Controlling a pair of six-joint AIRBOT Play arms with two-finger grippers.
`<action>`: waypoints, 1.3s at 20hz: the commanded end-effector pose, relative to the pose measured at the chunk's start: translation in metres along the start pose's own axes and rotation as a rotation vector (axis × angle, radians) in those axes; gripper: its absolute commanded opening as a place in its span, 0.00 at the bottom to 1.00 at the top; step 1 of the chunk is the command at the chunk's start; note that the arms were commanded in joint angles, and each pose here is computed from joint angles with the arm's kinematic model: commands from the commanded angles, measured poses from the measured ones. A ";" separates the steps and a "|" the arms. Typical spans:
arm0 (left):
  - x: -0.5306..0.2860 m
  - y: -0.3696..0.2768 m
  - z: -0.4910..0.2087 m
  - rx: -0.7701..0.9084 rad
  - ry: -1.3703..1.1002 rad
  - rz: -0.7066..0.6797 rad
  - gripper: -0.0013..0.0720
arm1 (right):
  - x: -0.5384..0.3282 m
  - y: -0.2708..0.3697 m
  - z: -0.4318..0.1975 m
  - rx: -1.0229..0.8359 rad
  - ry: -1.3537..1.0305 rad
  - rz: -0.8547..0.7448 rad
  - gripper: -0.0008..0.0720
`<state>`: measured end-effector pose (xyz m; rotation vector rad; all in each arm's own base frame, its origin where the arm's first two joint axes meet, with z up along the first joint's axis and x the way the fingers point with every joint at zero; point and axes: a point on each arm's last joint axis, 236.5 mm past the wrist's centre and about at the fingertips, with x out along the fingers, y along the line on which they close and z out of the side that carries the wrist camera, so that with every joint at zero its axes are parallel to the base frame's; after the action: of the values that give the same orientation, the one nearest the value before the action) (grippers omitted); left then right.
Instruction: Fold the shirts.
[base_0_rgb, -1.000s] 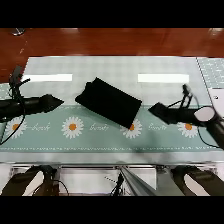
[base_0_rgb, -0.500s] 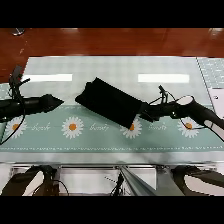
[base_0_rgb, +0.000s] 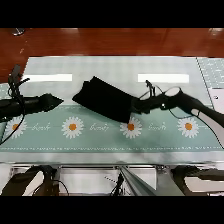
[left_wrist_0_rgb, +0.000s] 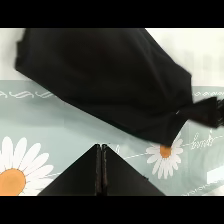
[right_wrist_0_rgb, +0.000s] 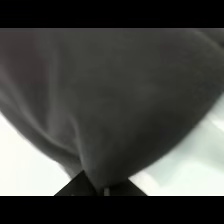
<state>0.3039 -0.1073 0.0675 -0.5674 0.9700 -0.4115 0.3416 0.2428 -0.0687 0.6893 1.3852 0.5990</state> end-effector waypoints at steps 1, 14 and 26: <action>0.000 0.000 0.000 0.001 -0.001 0.001 0.05 | -0.028 0.054 0.039 -0.167 -0.020 0.035 0.04; 0.010 0.011 -0.025 -0.004 0.066 0.002 0.05 | -0.290 0.121 0.170 -0.279 -0.475 -0.186 0.04; 0.010 0.011 -0.024 0.008 0.065 0.001 0.05 | -0.466 -0.035 0.070 0.255 -0.569 -0.493 0.04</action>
<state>0.2888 -0.1111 0.0438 -0.5502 1.0314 -0.4342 0.4148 -0.0906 0.2406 0.6072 0.9075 -0.0047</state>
